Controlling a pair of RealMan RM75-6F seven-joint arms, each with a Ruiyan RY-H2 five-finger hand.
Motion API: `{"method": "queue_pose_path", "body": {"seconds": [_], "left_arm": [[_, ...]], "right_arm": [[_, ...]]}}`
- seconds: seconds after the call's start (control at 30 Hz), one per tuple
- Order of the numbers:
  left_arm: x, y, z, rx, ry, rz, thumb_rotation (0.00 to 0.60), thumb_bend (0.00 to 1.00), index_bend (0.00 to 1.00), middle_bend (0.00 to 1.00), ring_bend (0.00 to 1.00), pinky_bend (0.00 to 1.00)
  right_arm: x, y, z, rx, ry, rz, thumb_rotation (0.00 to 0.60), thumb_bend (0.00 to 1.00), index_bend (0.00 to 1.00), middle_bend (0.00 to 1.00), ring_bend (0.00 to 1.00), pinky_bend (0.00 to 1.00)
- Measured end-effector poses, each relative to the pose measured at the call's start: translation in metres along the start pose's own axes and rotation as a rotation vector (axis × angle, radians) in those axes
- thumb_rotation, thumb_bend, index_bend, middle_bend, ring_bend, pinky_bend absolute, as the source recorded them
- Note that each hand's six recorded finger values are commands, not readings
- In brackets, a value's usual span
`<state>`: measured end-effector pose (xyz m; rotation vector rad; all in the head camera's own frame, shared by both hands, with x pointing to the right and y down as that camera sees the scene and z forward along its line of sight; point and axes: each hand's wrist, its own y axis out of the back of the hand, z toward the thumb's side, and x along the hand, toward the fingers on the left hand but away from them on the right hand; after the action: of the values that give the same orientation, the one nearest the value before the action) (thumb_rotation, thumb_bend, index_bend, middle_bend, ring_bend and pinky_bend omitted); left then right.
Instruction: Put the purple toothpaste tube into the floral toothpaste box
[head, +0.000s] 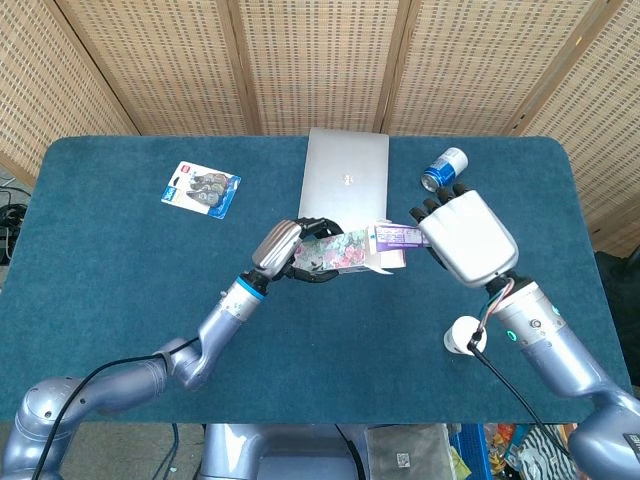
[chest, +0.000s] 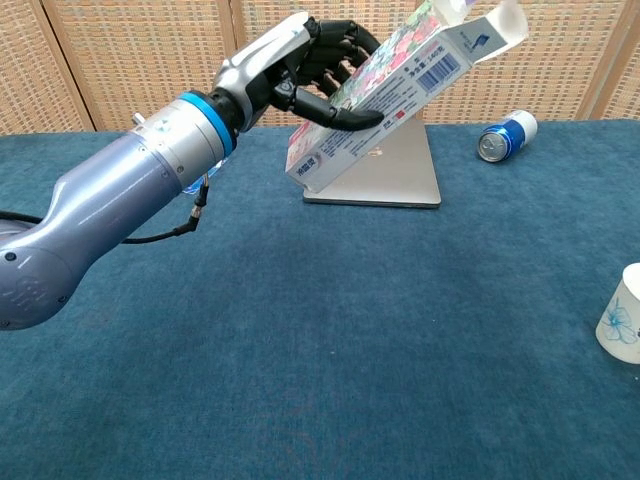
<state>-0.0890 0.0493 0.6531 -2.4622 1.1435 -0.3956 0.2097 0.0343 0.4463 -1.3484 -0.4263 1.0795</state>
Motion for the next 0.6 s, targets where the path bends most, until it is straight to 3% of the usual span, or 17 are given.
{"method": "queue_pose_path", "body": {"seconds": [0.6], "left_arm": [[0.012,0.009,0.018,0.071,-0.028,-0.009,0.6,0.25,0.55,0.54,0.44,0.42]], "right_arm": [[0.0,0.004,0.029,0.154,0.059,0.02,0.6,0.6,0.59,0.59,0.46,0.5]]}}
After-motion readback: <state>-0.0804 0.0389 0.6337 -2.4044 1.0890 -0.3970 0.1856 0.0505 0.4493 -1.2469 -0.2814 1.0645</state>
